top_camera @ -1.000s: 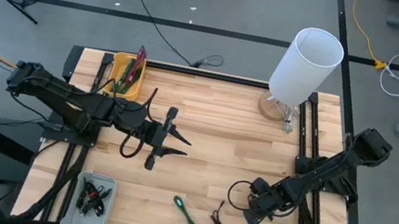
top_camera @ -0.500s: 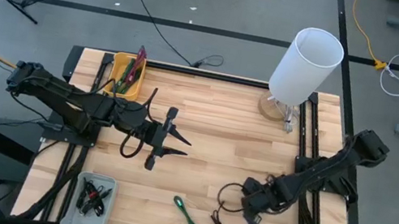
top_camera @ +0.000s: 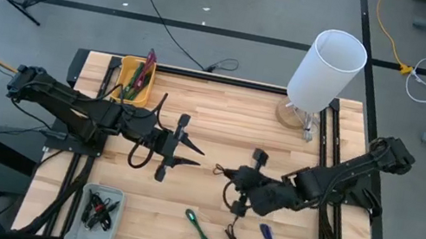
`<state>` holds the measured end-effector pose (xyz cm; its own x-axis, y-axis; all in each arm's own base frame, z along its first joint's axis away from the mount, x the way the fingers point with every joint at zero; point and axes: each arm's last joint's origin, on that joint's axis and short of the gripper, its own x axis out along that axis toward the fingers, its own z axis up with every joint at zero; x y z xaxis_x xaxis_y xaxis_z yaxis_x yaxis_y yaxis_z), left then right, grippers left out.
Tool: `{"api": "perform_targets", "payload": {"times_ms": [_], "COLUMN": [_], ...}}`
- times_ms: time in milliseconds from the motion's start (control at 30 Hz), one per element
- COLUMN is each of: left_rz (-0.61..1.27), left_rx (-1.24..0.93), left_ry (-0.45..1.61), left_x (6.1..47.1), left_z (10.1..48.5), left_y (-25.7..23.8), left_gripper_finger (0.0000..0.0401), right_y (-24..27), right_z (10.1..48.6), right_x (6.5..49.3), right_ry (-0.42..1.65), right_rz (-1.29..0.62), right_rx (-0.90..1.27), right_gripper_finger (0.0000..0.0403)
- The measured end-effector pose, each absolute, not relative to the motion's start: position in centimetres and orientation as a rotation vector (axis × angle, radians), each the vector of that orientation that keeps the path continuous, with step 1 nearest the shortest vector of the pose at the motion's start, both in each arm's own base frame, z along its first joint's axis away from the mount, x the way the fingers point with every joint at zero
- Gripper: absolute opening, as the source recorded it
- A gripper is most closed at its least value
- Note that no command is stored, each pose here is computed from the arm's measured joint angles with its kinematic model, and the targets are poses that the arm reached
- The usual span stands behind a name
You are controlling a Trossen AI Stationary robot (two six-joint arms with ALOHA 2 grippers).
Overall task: Pick & Place USB Port
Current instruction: Put the black charger cable into the gray bin
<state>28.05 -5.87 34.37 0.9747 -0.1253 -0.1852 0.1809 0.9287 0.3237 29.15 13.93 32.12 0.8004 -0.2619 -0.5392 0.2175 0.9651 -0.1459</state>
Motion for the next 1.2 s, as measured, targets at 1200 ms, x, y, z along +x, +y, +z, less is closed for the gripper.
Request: {"api": "perform_targets", "payload": {"times_ms": [1200], "left_rz": [-0.154], "left_rx": [0.342], "left_ry": [0.122], "left_x": [28.1], "left_z": [34.8], "left_y": [-5.9], "left_gripper_finger": [0.0135], "right_y": [11.6], "right_z": [32.9], "right_x": [32.9], "right_ry": [0.226], "right_rz": [-0.111], "right_rx": [-0.237], "right_gripper_finger": [0.0010]}}
